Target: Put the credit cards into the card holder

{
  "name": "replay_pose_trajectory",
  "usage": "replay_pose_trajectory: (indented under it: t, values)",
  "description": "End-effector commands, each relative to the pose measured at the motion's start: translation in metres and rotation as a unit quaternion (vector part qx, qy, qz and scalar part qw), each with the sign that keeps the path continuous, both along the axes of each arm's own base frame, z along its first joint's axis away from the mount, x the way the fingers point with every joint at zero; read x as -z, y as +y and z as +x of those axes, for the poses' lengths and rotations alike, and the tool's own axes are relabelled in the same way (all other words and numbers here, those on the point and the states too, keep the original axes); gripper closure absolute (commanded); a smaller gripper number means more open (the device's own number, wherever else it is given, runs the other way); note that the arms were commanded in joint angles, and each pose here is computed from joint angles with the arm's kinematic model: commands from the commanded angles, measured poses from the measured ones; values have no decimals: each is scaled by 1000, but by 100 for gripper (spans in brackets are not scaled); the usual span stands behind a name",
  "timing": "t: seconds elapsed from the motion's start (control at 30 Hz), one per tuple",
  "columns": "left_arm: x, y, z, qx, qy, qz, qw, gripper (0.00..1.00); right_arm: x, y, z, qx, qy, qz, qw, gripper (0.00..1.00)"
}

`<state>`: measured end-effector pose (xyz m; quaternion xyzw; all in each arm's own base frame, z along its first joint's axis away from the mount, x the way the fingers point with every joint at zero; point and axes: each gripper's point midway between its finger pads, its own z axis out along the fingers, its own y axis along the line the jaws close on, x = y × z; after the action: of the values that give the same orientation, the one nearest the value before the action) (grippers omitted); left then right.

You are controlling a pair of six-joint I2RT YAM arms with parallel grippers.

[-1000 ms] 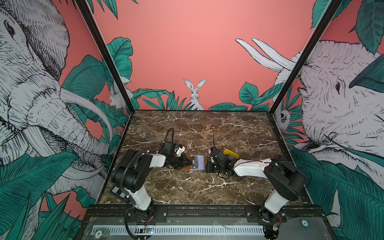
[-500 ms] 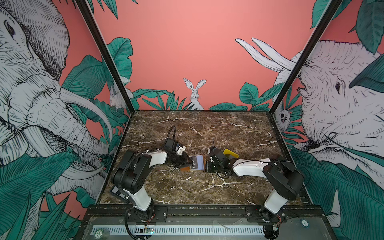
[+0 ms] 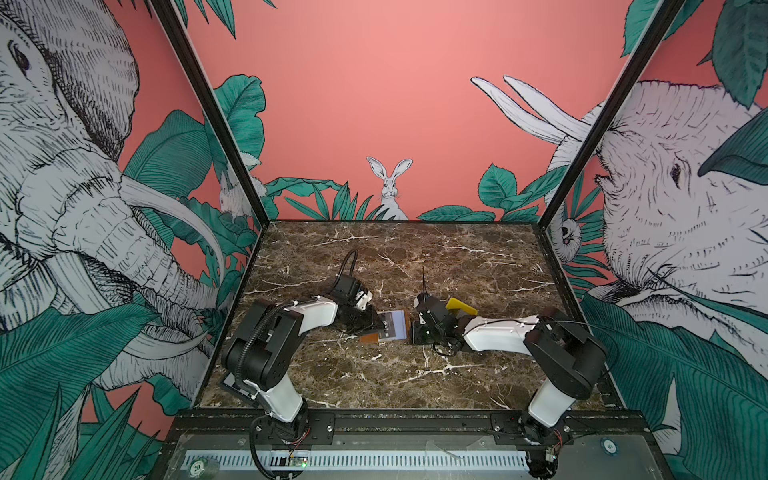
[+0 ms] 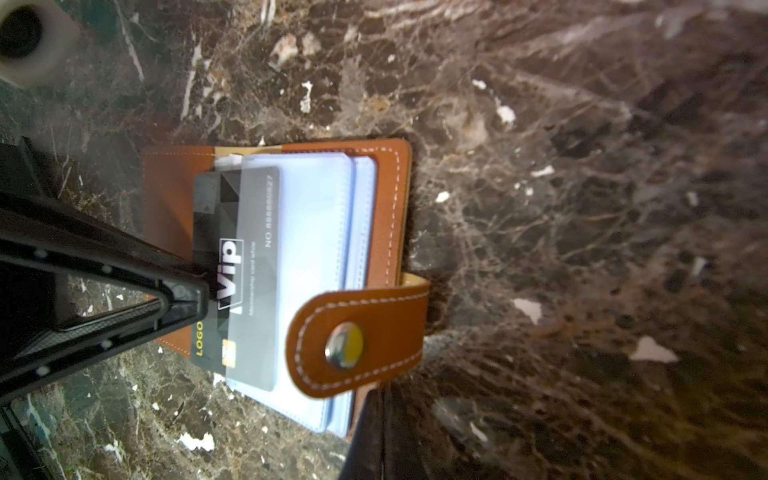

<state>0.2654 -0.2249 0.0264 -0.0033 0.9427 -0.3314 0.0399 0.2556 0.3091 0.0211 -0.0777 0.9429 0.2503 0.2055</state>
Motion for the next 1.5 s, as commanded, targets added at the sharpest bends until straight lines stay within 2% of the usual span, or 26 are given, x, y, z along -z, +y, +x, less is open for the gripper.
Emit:
replay_pose_trajectory:
  t: [0.0,0.23,0.53,0.63,1.47]
  values:
    - [13,27,-3,-16,-6,94,995,73,32,-26,-16,4,35,-72,997,96]
    - [15,35,-3,-24,-16,141,990,74,32,-26,-16,3,34,-73,997,96]
    - [17,31,0,-28,-32,166,985,75,32,-25,-16,1,33,-72,997,96]
    - [14,24,4,-30,-44,151,987,69,32,-25,-16,0,33,-74,997,96]
    - [-13,-33,12,32,-75,75,994,70,35,-23,-16,-2,36,-76,996,97]
